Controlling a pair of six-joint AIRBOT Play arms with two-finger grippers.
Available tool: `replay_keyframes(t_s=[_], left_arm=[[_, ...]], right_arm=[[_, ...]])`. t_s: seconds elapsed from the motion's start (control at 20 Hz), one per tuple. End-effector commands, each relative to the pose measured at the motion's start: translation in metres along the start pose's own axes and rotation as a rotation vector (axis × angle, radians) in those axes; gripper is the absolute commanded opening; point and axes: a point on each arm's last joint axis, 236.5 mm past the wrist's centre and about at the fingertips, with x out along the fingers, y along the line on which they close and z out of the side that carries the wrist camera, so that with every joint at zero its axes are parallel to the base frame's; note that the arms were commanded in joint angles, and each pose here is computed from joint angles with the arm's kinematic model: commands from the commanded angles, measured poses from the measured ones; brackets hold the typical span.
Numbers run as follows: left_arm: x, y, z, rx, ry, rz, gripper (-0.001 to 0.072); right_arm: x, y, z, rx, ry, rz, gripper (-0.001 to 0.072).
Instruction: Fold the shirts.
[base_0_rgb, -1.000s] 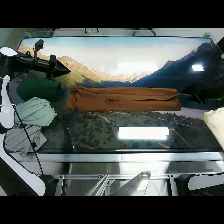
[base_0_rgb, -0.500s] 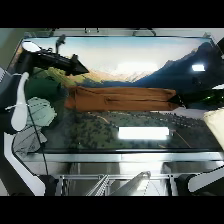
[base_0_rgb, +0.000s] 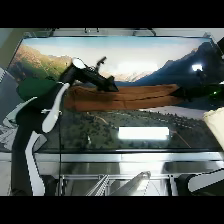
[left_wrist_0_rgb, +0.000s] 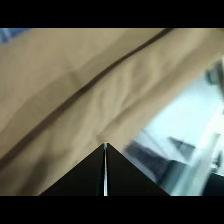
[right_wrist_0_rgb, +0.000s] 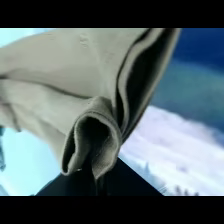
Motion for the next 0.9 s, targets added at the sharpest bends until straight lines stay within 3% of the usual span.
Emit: replay_keyframes(t_s=[0.0,0.15,0.45,0.65,0.75,0.85], left_arm=[[0.040,0.010,-0.008,-0.012,0.007,0.137,0.0014],[0.053,0.010,-0.002,-0.030,-0.037,0.195,0.0013],[0.071,-0.011,-0.004,-0.001,-0.047,0.180,0.0014],[0.047,-0.086,0.020,0.026,-0.144,-0.067,0.0023],[-0.022,-0.139,0.043,0.113,-0.246,-0.221,0.0023],[-0.112,-0.164,0.052,0.195,-0.333,-0.257,0.0023]], right_arm=[[-0.032,0.024,-0.002,-0.053,0.000,0.038,0.0019],[-0.046,0.042,-0.010,-0.103,0.014,0.072,0.0019],[-0.061,0.079,-0.012,-0.169,-0.005,0.141,0.0019],[-0.059,0.115,-0.006,-0.194,-0.038,0.254,0.0019],[-0.044,0.137,-0.010,-0.220,-0.011,0.291,0.0019],[-0.009,0.170,-0.016,-0.260,0.020,0.324,0.0019]])
